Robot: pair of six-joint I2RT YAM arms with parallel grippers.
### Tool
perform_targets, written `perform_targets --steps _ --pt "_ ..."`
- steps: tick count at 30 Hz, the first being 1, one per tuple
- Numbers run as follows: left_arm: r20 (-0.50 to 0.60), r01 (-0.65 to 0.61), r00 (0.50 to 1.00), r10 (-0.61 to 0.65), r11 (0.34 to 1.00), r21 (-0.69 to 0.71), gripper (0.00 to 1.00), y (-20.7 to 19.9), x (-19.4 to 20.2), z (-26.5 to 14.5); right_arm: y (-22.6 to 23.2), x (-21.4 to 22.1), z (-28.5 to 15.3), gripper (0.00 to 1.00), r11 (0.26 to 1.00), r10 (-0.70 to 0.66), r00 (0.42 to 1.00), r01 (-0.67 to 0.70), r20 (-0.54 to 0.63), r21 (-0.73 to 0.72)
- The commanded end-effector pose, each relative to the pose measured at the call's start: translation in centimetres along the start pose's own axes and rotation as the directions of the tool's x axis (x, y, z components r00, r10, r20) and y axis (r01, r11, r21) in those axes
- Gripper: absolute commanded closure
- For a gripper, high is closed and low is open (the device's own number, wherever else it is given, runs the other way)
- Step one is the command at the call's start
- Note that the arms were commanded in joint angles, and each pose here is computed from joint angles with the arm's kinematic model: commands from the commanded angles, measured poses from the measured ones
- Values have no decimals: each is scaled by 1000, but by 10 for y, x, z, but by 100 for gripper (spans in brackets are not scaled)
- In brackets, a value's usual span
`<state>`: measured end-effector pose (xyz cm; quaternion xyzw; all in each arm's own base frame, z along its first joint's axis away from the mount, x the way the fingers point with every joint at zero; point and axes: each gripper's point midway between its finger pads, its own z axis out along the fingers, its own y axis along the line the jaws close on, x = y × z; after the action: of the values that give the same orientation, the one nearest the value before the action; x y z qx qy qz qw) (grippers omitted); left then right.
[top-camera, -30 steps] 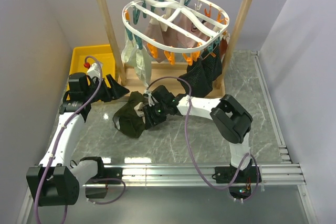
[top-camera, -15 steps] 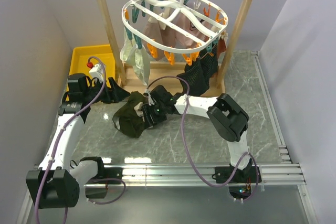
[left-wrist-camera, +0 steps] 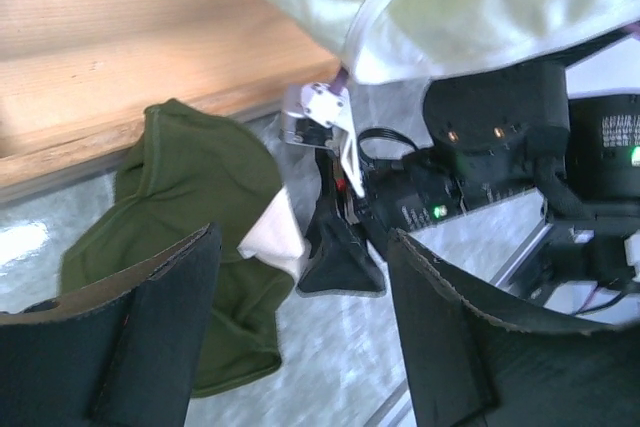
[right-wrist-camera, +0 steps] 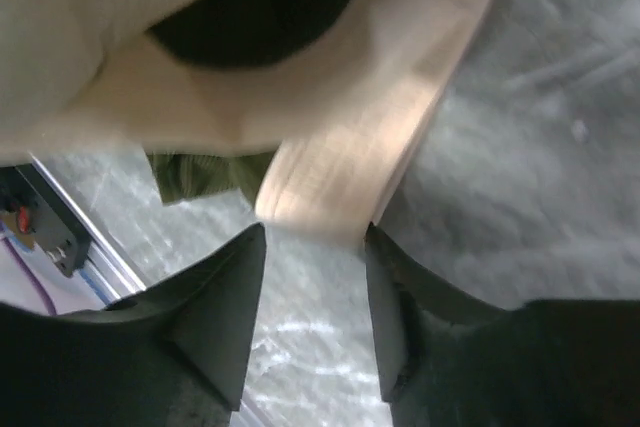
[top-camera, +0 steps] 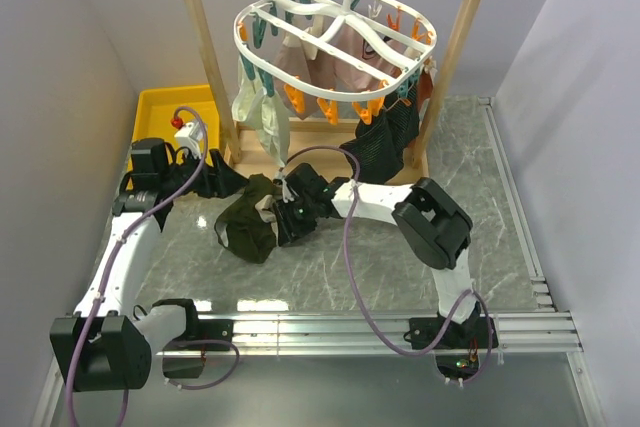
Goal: Clip the underwear to the hanger
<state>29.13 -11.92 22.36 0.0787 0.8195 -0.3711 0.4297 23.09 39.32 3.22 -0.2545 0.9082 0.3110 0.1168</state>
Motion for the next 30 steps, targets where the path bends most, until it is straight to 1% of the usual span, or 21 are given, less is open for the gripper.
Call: perform_targets --steps 1,2,3,4,6,7,8,9,11,12,14,16,18,19,20,21,23,24,26,27,30 --pt "-3 -172 985 172 984 41 27 -5 -13 -3 10 -7 6 56 998 -14 1000 13 -18 -59" --pt "-16 -199 980 200 979 46 28 -5 -11 -4 12 -8 6 66 998 -20 1000 19 -22 -67" --pt "-47 -216 975 218 975 47 29 -4 -7 -6 14 -8 3 83 997 -25 999 23 -22 -77" --pt "-63 -322 943 326 945 66 30 1 -4 -5 15 -9 1 92 995 -46 999 45 -19 -84" --pt "-108 -376 916 387 920 115 31 -2 8 -11 21 -7 -15 100 993 -80 997 78 -11 -89" --pt "-116 -470 866 487 870 149 32 1 13 -12 19 -4 -21 100 990 -117 993 115 -14 -82" --pt "-121 -512 836 535 841 176 32 -1 18 -15 24 -6 -34 100 986 -148 989 148 6 -82" --pt "-126 -577 781 612 784 229 33 -1 28 -19 22 2 -41 100 984 -165 986 163 -19 -72" --pt "-125 -632 724 679 724 276 34 0 40 -21 19 6 -57 100 968 -249 968 249 -13 -46" --pt "-113 -686 665 738 664 298 35 3 43 -21 12 16 -62 100 953 -301 952 300 -49 -31" --pt "-110 -703 635 765 630 330 36 3 53 -20 2 25 -72 100 937 -348 934 350 -76 14" --pt "-72 -743 582 810 566 356 36 2 56 -17 -10 40 -81 100 900 -428 896 434 -119 34" --pt "-52 -767 553 831 533 358 38 4 60 -15 -23 50 -88 100 860 -492 857 506 -150 67" --pt "-12 -794 506 863 471 384 39 -7 62 -9 -28 60 -93 100 850 -506 846 523 -167 71" --pt "-2 -802 485 875 445 399 39 -8 69 -6 -31 64 -96 100 840 -519 838 536 -169 77" --pt "27 -820 439 898 388 421 40 -15 75 -1 -38 71 -99 100 821 -544 819 564 -183 89" --pt "48 -845 389 920 336 416 41 -14 79 11 -46 83 -102 100 800 -564 797 592 -214 97" --pt "53 -838 385 922 325 439 41 -19 85 18 -53 88 -106 100 778 -583 777 618 -237 112" --pt "63 -846 369 927 308 435 40 -20 82 30 -60 95 -111 100 761 -595 761 637 -258 123" --pt "48 -819 397 917 330 470 40 -22 90 39 -66 101 -118 100 734 -623 737 667 -263 130" --pt "34 -811 410 912 347 471 36 -25 89 64 -78 107 -133 100 668 -674 689 723 -267 179"
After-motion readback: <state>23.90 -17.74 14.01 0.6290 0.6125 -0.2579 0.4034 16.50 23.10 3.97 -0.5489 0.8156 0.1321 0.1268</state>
